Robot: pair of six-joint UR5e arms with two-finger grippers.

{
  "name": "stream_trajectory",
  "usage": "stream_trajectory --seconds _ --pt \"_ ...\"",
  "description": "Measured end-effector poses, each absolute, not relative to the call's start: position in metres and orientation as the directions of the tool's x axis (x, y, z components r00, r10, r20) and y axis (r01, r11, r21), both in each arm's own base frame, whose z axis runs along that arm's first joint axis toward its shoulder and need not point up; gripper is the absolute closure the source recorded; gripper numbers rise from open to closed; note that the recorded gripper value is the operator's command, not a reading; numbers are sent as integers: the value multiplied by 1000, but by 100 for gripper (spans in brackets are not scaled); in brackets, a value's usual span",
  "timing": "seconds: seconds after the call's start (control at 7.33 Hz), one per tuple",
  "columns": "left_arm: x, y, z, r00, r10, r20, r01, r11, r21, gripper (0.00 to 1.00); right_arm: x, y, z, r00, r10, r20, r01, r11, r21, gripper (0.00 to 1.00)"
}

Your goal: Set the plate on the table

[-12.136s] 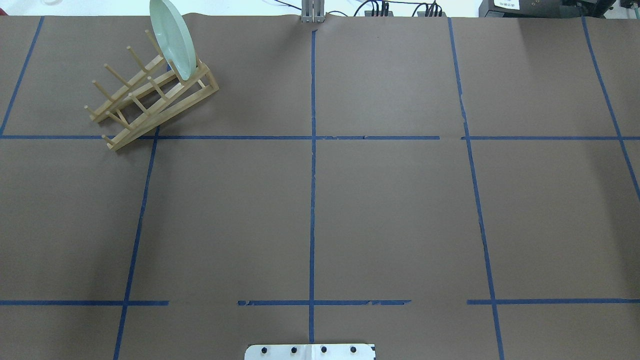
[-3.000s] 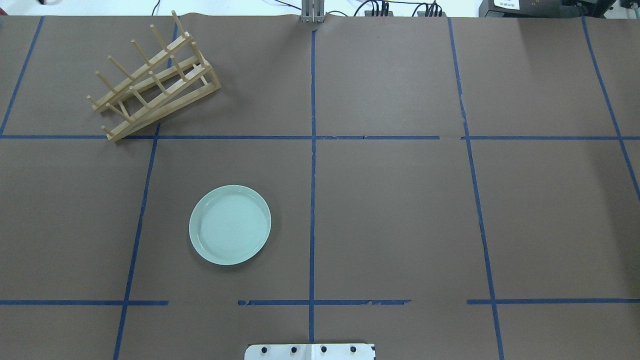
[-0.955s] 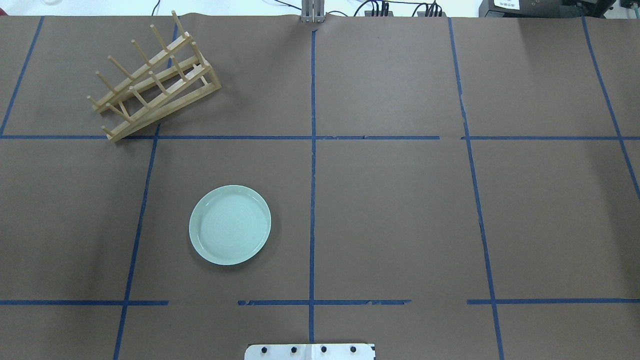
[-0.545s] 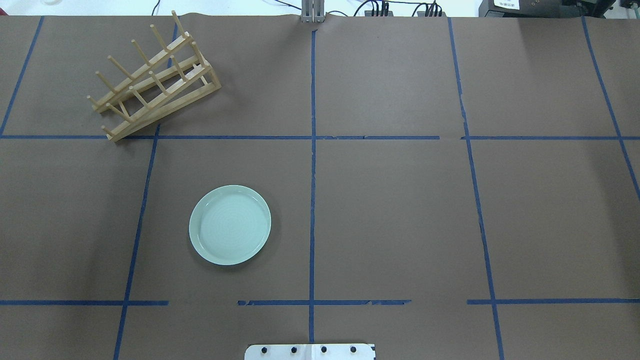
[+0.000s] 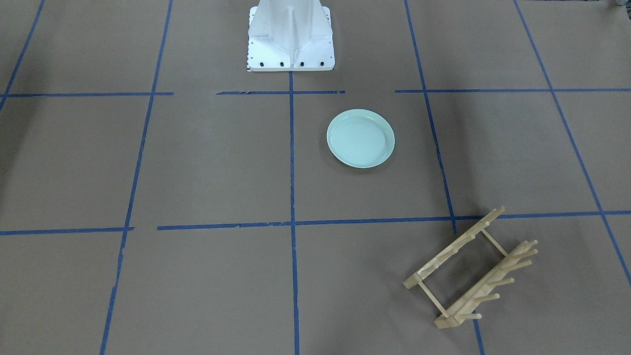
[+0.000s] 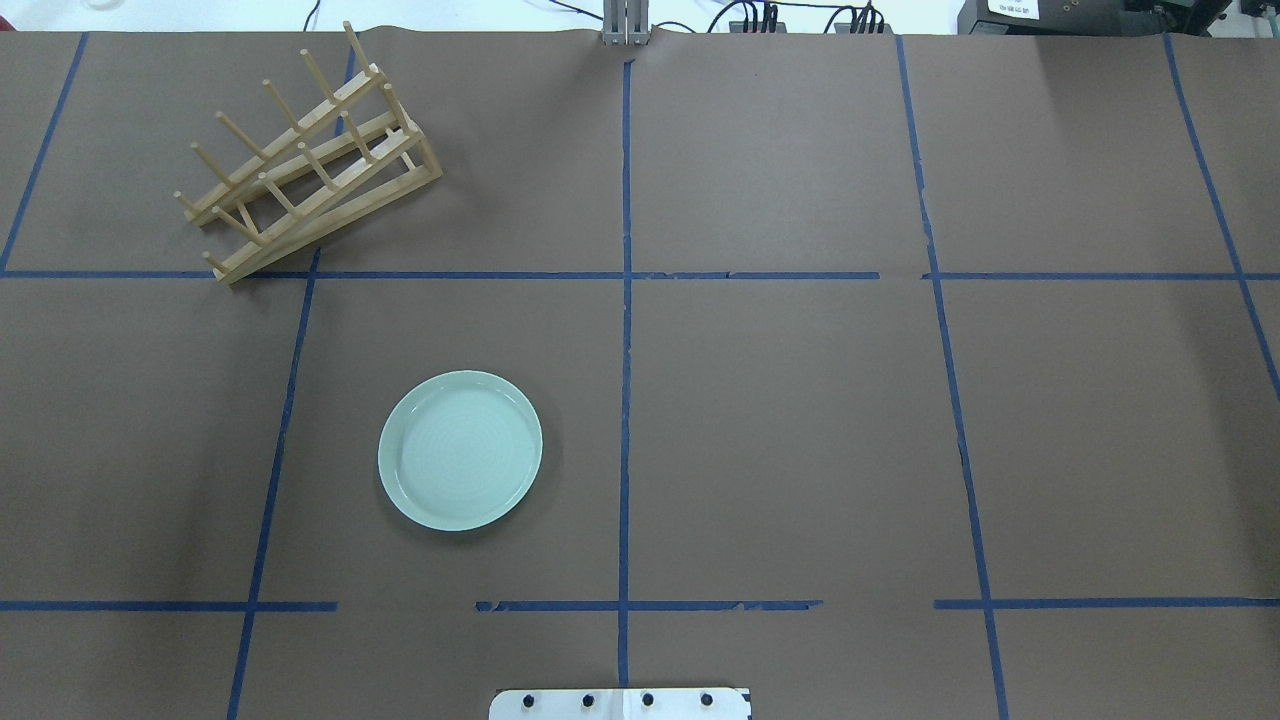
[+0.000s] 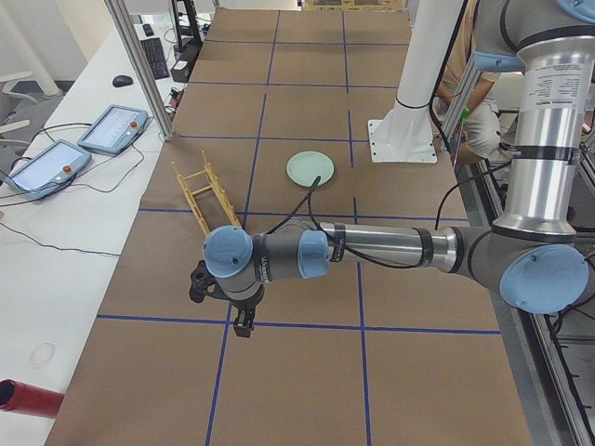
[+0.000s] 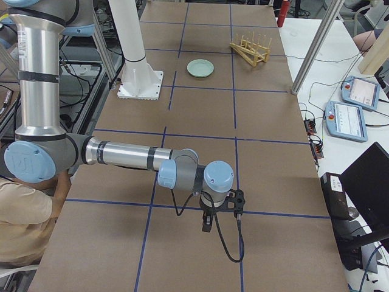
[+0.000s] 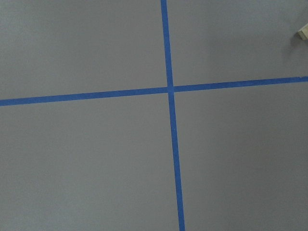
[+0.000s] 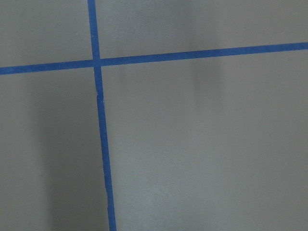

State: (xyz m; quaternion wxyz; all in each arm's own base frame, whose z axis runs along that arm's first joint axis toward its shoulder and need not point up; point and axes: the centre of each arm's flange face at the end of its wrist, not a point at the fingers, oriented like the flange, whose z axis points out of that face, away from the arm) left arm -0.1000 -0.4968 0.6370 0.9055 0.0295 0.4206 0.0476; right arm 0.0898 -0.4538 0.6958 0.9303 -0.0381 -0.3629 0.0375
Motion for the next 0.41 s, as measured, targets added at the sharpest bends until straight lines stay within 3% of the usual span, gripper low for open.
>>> stream_trajectory --seconds 0.41 --pt "-113 -524 614 755 158 -637 -89 986 138 0 90 -454 696 734 98 672 -42 994 -98 0"
